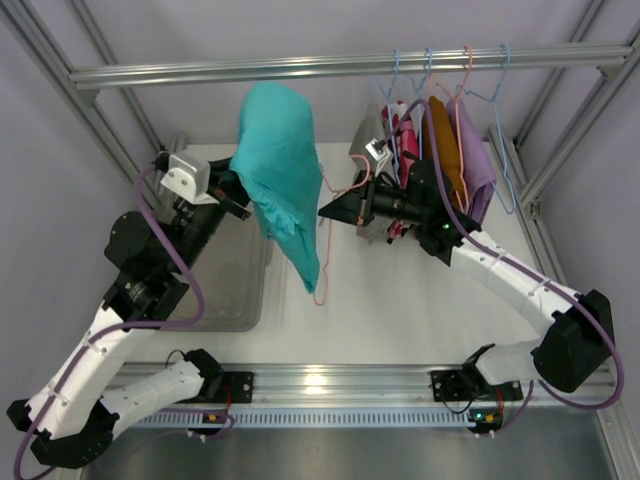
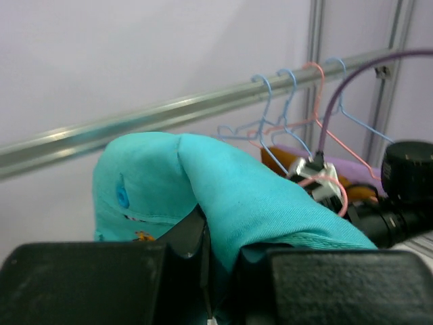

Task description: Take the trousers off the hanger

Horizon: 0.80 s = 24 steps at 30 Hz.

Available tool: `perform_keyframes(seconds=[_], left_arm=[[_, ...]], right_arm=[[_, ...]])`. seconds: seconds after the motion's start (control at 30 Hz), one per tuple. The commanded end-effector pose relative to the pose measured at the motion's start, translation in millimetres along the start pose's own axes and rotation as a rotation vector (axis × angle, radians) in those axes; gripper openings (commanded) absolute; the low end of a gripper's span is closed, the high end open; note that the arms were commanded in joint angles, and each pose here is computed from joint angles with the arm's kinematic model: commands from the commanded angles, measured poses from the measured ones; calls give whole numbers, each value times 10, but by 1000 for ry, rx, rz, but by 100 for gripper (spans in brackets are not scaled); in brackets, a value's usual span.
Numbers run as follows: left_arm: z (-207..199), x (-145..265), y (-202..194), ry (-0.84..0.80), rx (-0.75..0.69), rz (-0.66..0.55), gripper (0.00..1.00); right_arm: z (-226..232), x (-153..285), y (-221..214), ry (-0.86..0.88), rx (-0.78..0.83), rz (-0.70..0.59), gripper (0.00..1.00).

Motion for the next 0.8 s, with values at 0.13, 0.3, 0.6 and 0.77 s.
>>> perform_keyframes(seconds=[0.13,0.3,0.6,0.77], left_arm=[[213,141,1293,145,-222,-423,0],[329,265,1501,236,-365,-423,0],[609,668,1115,414,-627,-182,0],[812,946,733,523,-845,66,0]], right_arm=[[72,140,76,7,98,-54,0],[142,178,107,21,109,-62,0],[352,266,232,55,138,-87,0],[404,293,258,61,147,-86,0]])
Point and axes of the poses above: each gripper's point midway between its finger pads, its own x axis back along the fingers, its own z axis along the line the jaws close on, y = z × x, the point moved 7 cm from there along x, back along the fingers, and after that the axes turned 5 degrees about x, right-handed, at the moved point
